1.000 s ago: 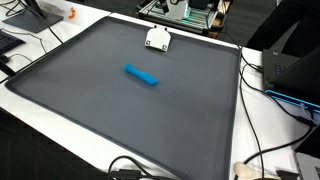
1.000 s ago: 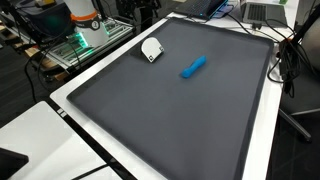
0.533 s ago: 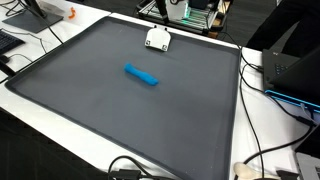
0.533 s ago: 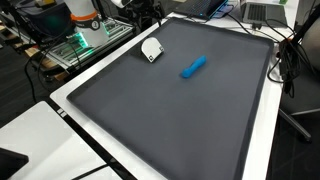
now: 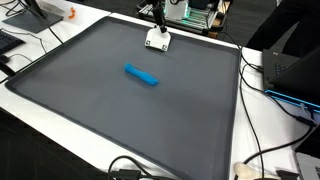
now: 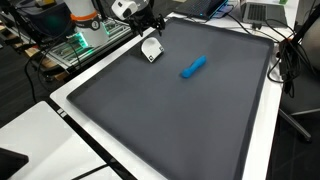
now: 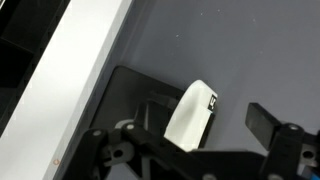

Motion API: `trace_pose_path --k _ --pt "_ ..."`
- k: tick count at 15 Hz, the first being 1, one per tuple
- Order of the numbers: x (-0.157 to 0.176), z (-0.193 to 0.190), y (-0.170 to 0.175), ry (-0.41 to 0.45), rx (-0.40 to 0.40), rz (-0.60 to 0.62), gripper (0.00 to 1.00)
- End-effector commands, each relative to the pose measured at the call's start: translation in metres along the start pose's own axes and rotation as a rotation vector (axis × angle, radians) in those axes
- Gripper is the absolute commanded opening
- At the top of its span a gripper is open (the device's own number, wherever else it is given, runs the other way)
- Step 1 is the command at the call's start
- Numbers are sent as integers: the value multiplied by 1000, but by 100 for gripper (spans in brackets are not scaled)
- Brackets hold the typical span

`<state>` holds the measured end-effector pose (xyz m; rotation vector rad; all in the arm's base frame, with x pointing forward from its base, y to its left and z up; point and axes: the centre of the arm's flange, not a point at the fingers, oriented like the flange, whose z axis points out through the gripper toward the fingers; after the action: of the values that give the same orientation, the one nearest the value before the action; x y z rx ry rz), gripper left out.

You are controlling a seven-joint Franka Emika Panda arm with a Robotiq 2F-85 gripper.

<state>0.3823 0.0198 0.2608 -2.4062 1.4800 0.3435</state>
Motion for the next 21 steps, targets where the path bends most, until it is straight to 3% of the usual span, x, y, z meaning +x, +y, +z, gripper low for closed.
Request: trace_pose_path --k 1,7,21 --pt "6 17 0 12 41 50 100" --pt "11 23 1 65 47 69 100" --pt "15 27 3 96 58 136 100"
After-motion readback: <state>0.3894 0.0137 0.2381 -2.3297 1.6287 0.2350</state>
